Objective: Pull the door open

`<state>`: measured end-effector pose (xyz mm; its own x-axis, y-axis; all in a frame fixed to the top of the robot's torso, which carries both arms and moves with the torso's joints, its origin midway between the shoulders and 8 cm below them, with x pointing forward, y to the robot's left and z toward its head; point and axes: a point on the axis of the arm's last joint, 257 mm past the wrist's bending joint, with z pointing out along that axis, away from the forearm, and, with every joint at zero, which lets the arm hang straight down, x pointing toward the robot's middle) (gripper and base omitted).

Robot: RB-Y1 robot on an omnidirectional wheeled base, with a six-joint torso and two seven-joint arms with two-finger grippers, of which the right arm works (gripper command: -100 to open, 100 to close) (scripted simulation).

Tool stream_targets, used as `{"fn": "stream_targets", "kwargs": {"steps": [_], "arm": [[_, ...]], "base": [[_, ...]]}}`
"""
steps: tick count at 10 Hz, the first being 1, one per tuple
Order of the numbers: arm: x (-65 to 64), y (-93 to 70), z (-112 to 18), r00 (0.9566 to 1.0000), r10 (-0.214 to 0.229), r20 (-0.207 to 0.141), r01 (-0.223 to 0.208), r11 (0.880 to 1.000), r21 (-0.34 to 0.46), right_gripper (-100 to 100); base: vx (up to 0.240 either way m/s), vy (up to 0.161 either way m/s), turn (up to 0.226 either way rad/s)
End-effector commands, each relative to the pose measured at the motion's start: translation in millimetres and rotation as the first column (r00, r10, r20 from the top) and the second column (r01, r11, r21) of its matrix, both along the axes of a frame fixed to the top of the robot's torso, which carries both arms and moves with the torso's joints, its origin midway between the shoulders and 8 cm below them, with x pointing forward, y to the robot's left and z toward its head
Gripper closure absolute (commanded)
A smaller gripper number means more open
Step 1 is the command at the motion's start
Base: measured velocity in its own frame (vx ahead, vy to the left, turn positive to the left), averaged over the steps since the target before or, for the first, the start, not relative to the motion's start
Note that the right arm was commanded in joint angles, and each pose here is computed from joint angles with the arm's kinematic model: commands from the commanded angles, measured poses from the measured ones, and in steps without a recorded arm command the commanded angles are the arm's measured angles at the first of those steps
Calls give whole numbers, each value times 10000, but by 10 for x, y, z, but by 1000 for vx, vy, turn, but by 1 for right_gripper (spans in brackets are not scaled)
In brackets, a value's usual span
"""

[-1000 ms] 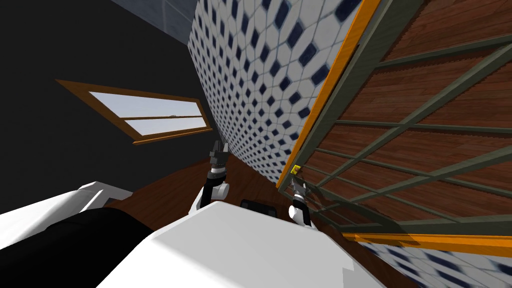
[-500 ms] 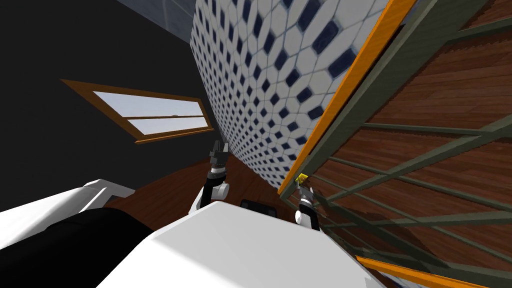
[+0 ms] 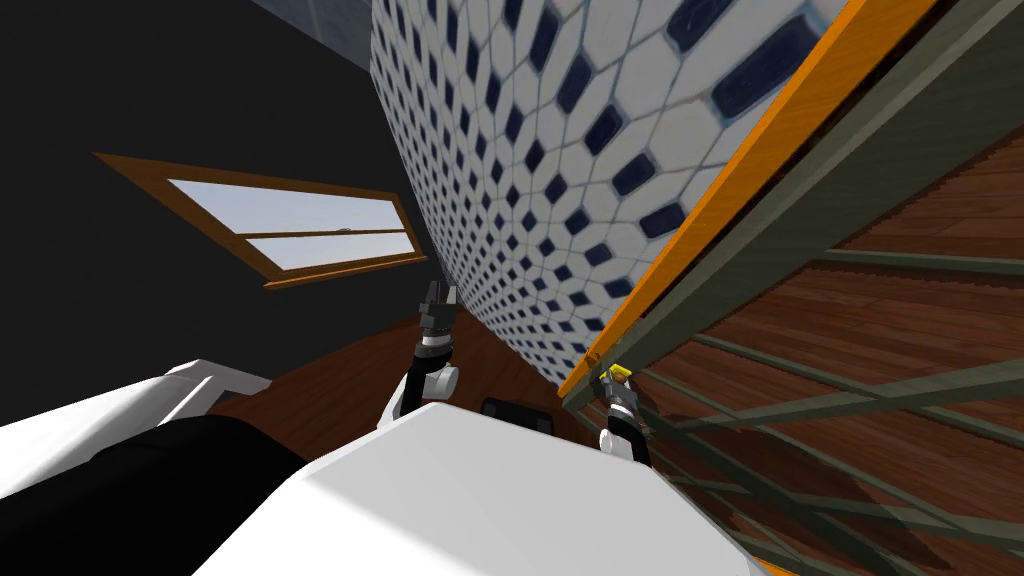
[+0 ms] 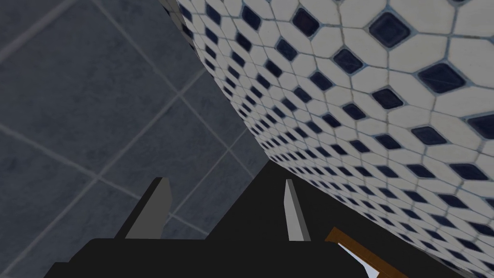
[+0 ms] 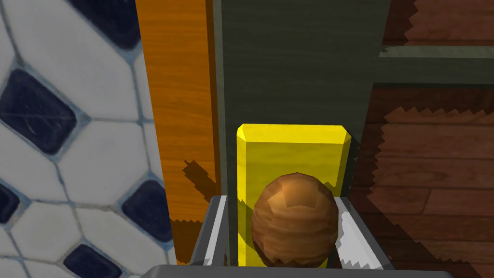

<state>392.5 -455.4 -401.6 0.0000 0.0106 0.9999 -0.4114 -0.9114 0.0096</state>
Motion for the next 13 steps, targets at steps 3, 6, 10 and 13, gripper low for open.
{"fn": "stream_targets", "kwargs": {"steps": [3, 6, 10, 13], "arm": [[-2, 1, -2, 10000, 0, -2, 0, 10000, -2, 100], [4, 42, -12, 9997, 239, -40, -238, 9997, 13, 100], [40, 168, 10, 9953, 966, 1, -966, 9953, 44, 100], [56, 275, 16, 9880, 1542, 3, -1542, 9880, 90, 100]], "base": [[-18, -2, 3], [-47, -1, 20], [-221, 3, 71], [-247, -33, 96]]}}
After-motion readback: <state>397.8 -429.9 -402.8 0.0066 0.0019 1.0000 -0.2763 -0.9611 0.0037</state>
